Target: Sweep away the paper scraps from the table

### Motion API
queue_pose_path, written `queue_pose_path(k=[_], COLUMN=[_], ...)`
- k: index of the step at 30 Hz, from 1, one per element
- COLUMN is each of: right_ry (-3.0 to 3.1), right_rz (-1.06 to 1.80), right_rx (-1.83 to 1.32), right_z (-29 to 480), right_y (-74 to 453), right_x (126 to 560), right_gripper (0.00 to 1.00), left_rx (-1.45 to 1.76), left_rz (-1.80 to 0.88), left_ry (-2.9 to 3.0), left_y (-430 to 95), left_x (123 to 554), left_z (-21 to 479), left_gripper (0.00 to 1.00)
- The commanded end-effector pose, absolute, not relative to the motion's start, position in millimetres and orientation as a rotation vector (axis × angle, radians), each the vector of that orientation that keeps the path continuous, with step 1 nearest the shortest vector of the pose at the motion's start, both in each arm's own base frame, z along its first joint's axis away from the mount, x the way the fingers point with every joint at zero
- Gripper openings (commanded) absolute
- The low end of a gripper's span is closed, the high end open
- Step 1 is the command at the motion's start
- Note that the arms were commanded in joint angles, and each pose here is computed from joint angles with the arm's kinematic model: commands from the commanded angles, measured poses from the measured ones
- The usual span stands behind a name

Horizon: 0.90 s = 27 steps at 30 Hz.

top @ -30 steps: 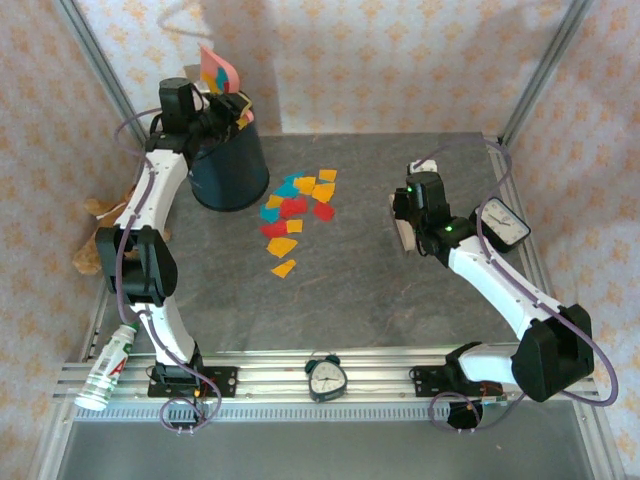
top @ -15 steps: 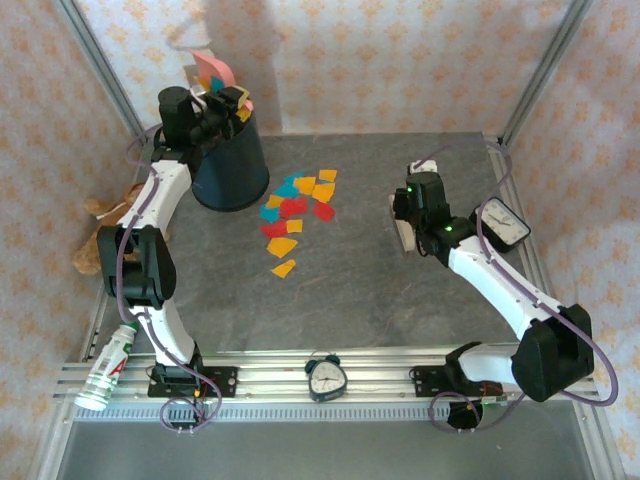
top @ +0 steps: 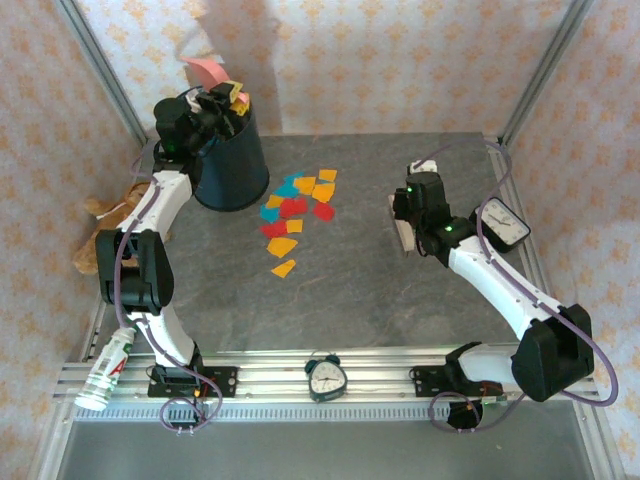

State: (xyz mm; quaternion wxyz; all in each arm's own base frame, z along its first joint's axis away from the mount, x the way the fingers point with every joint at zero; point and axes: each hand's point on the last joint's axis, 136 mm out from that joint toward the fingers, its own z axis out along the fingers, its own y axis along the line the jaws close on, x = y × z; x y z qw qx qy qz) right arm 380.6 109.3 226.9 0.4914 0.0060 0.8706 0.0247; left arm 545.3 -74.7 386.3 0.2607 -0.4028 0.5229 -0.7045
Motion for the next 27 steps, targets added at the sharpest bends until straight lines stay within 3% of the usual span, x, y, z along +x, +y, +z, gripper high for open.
queue_pose_path(k=[1,7,21,27], right_ry=[2.063,2.044,2.044,2.082], right_rz=[0.096,0.172,0.795,0.996], right_rx=[0.049,0.060,0.067,0.096], right_z=[245,252,265,250], right_y=[108,117,216,261], right_x=[382,384,423,442], right_gripper=[0.00,0.00,0.00,0.00], left_rx=[-0.971,-0.838,-0.535,-0.360], left_rz=[-1.981,-1.885,-1.267,-0.853], left_ry=[1.307,1.428,1.969,2.155], left_y=[-75,-84,-91,-72], left_x=[524,517,474,437], left_z=[437,451,403,386], left_gripper=[0.00,0.00,0.00,0.00])
